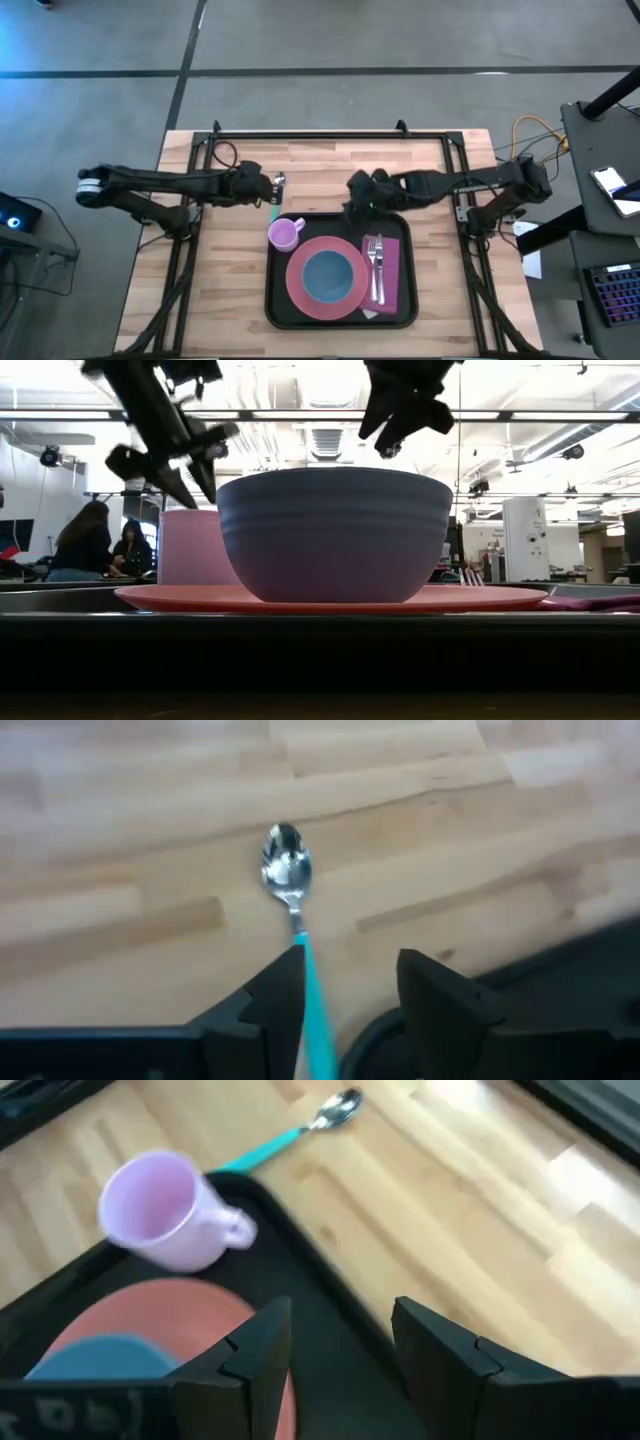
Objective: Set up tray
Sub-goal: Put the blue spoon on top of the purple napkin to the right of the silver knife on the black tray
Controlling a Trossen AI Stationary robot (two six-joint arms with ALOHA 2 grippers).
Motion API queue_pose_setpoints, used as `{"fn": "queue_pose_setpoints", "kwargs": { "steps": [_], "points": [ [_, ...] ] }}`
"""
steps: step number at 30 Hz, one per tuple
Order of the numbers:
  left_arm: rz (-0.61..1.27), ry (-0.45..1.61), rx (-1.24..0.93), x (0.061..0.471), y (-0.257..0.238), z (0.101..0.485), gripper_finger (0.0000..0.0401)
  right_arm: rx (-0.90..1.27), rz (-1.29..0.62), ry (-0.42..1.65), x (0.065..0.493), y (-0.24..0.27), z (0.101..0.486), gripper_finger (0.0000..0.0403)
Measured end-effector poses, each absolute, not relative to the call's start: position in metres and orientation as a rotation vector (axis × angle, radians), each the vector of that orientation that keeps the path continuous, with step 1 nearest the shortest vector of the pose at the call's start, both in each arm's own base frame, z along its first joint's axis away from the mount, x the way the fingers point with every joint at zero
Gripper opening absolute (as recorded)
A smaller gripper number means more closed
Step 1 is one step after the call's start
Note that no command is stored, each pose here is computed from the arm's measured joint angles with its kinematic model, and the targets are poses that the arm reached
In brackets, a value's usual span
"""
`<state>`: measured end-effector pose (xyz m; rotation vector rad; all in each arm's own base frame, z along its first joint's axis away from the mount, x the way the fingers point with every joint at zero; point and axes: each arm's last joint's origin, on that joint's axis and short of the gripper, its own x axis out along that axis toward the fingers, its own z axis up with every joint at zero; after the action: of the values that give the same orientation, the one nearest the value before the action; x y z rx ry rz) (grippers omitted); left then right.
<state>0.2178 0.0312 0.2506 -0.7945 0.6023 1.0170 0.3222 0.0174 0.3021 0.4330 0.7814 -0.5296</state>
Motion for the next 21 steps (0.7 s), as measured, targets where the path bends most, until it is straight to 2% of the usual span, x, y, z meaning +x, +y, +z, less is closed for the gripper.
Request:
{"fn": "queue_pose_setpoints", "kwargs": {
  "steps": [3, 9, 15, 21],
  "points": [
    [1.0, 0.556, -0.938, 0.221, 0.041, 0.228, 0.0153, 0.451, -0.536, 0.79, 0.323, -0.002, 0.304, 0.0167],
    [0.98, 0.571, -1.074, 0.217, 0.046, 0.189, 0.0157, 0.464, -0.638, 0.815, 0.319, -0.05, 0.293, 0.0167],
    [1.031, 0.515, -1.019, 0.22, 0.058, 0.185, 0.0157, 0.499, -0.73, 0.821, 0.313, -0.089, 0.285, 0.0167],
    [1.073, 0.605, -0.962, 0.24, 0.079, 0.175, 0.0157, 0.51, -0.761, 0.82, 0.316, -0.104, 0.277, 0.0167]
  ]
}}
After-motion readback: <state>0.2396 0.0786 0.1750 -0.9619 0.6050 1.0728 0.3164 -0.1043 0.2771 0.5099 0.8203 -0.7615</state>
